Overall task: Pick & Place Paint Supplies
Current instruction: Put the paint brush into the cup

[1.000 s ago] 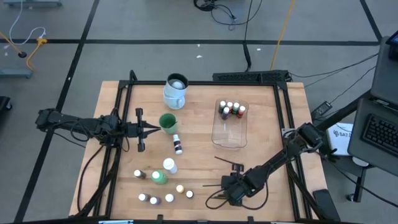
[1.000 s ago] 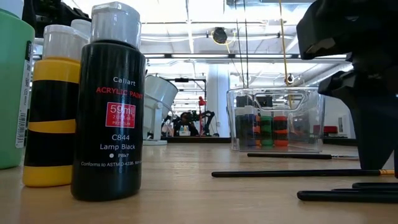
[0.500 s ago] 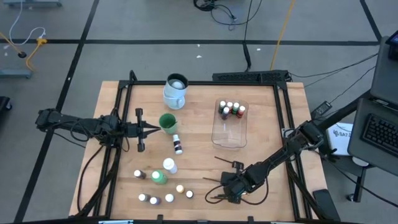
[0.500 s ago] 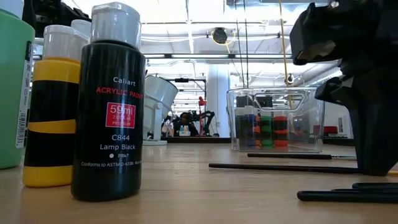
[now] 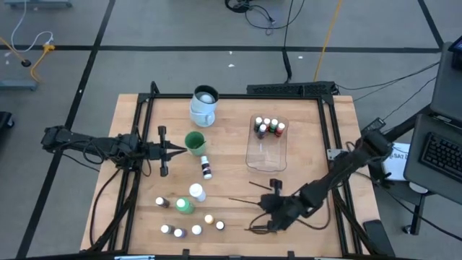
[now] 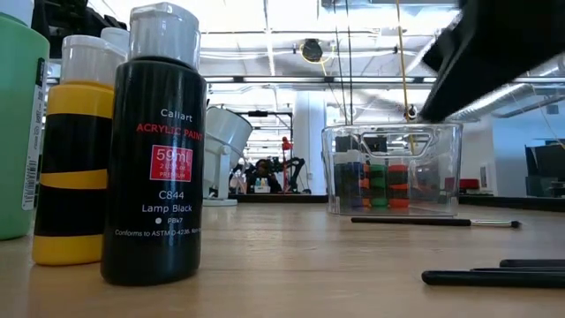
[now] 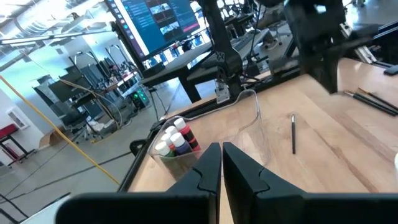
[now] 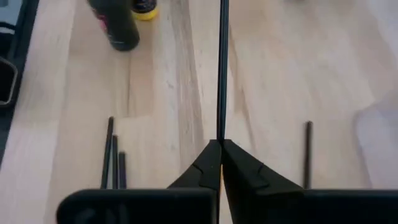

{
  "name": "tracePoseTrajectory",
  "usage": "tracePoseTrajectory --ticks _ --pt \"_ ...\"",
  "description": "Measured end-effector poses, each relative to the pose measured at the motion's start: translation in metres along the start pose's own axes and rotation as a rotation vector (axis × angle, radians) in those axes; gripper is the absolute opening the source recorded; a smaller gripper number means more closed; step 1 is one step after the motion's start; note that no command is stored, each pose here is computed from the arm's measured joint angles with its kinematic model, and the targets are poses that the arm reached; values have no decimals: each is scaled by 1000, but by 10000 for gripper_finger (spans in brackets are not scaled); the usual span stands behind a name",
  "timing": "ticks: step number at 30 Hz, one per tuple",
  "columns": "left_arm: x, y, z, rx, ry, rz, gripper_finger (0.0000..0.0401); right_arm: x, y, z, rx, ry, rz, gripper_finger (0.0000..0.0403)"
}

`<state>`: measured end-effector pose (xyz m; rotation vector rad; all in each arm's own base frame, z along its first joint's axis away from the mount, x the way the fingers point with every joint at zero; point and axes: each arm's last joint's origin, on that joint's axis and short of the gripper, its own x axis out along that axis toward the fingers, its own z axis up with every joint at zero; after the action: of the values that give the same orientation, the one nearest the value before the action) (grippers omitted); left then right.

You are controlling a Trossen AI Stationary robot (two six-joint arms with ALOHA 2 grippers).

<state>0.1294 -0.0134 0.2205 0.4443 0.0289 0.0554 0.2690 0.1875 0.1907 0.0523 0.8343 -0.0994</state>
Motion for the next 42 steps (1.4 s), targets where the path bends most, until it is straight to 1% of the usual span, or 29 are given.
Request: tracePoseTrajectory --ticks 2,4,6,9,13,15,18,19,23,24,26,28,31,34,38,42 --pt "0 0 0 0 -2 1 21 -11 0 5 -46 -83 -36 1" --pt "0 1 1 -3 -13 7 21 -23 -3 18 -65 -220 -96 0" --pt "0 1 3 -7 -25 16 21 -33 -8 33 -97 -323 -138 0" --pt "0 2 4 -39 -33 24 21 -36 -18 51 -152 -392 -130 0" --pt "0 2 4 -71 -35 25 21 -31 -42 80 -221 -479 -61 0" --pt "0 2 4 -90 -35 24 21 -22 -55 89 -269 -501 -31 0" --pt "0 1 3 -134 -33 3 21 -4 -78 98 -305 -559 -4 0" --pt "0 0 3 -131 -43 -24 21 2 -86 100 -315 -587 -1 0" --pt "0 -5 5 -58 -115 -190 21 28 -116 102 -368 -681 9 0" --pt "0 -5 6 -54 -122 -208 21 34 -122 101 -384 -705 20 0" --pt "1 -5 6 -71 -122 -206 21 47 -131 102 -404 -757 52 0" --pt "3 -5 6 -90 -112 -184 21 61 -140 102 -409 -774 70 0" --pt "7 -7 4 -62 -101 -182 21 81 -146 104 -404 -735 50 0" --pt "12 -8 4 -50 -104 -183 21 92 -141 106 -432 -731 43 0" --pt "17 -9 4 -52 -118 -182 22 92 -129 111 -471 -769 46 0" --pt "22 -12 4 -47 -146 -237 39 89 -125 117 -504 -791 -15 0"
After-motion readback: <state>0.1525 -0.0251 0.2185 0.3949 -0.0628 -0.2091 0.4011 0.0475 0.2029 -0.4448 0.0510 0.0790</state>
